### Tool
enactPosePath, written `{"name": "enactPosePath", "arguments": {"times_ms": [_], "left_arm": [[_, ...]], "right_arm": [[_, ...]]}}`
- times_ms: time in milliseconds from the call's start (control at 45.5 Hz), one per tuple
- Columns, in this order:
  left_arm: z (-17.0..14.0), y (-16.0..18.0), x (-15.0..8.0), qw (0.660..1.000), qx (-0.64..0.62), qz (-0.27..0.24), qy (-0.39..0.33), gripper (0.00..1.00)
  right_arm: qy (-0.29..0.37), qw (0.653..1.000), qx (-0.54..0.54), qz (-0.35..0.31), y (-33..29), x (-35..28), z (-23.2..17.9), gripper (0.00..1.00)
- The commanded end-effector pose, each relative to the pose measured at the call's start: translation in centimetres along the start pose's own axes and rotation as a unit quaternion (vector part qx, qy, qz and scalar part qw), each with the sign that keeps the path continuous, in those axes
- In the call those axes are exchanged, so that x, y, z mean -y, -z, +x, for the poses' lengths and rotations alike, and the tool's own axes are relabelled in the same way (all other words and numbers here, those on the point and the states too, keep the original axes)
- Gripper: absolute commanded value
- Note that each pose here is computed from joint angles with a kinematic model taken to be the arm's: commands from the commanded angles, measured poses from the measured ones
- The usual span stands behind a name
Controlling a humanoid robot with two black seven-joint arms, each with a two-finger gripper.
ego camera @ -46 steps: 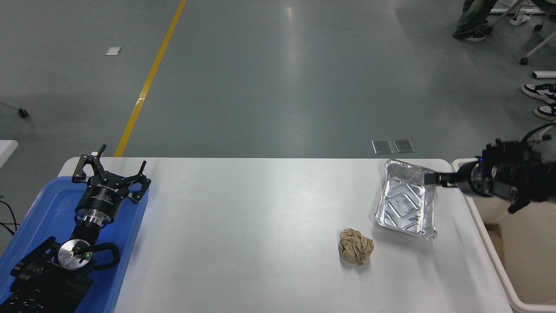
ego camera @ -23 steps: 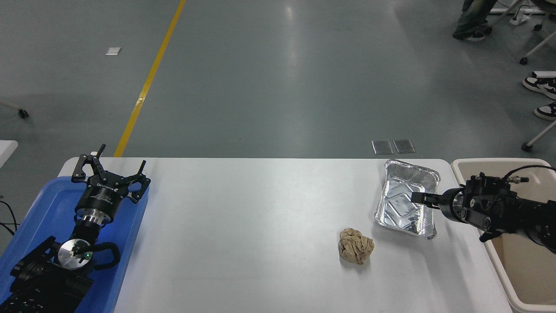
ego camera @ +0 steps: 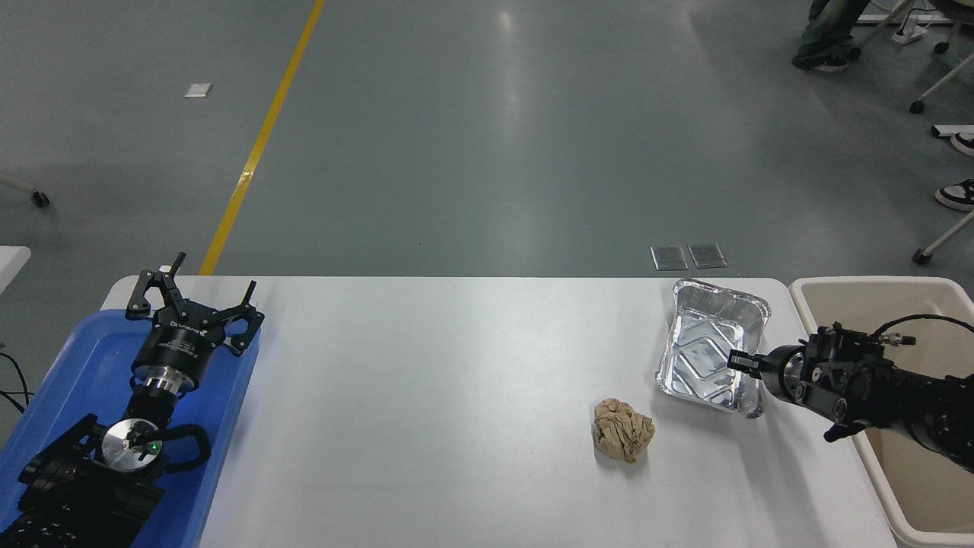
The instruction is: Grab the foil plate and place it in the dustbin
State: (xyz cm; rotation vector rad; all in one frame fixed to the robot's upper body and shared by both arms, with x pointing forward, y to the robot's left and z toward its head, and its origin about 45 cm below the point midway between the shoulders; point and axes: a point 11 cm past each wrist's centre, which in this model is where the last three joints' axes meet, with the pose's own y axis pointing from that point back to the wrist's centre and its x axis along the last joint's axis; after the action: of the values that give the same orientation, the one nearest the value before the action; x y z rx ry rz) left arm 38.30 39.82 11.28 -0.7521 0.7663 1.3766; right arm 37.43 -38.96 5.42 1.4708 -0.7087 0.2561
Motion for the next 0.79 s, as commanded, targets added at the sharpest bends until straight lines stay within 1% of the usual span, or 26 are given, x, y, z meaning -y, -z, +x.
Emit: {"name": "enactPosePath", "arguments": {"times_ms": [0, 88, 220, 396, 571, 681, 703, 769], "left_arm": [[0.0, -0.1, 0.0, 1.000, 0.001, 0.000, 0.000, 0.99], [0.0, -0.1, 0.0, 1.000, 0.001, 0.000, 0.001, 0.99], [0.0, 0.0, 0.0, 1.000, 0.001, 0.001, 0.001, 0.99], [0.0, 0.0, 0.0, 1.000, 0.001, 0.001, 0.001, 0.99], [0.0, 0.0, 0.0, 1.000, 0.001, 0.001, 0.000, 0.99], [0.0, 0.0, 0.0, 1.000, 0.001, 0.001, 0.001, 0.99], [0.0, 0.0, 0.0, 1.000, 0.001, 0.002, 0.000, 0.99], [0.0, -0.1, 0.0, 1.000, 0.001, 0.001, 0.000, 0.99]], "right_arm": [[-0.001, 1.000, 0.001, 0.007, 0.4, 0.0, -0.1, 0.00], [-0.003, 1.000, -0.001, 0.008, 0.5, -0.1, 0.3, 0.00], [-0.004, 1.000, -0.008, 0.024, 2.0, -0.9, 2.1, 0.00], [-0.014, 0.999, -0.028, 0.016, 0.6, -5.1, 7.7, 0.00], [-0.032, 0.999, -0.043, 0.003, -0.8, -11.6, 13.3, 0.00], [-0.036, 0.998, -0.047, 0.013, 0.2, -16.8, 16.3, 0.00], [-0.035, 0.998, -0.052, 0.017, 0.8, -18.9, 17.3, 0.00], [-0.022, 0.998, -0.062, 0.022, 1.8, -21.8, 18.2, 0.00]]}}
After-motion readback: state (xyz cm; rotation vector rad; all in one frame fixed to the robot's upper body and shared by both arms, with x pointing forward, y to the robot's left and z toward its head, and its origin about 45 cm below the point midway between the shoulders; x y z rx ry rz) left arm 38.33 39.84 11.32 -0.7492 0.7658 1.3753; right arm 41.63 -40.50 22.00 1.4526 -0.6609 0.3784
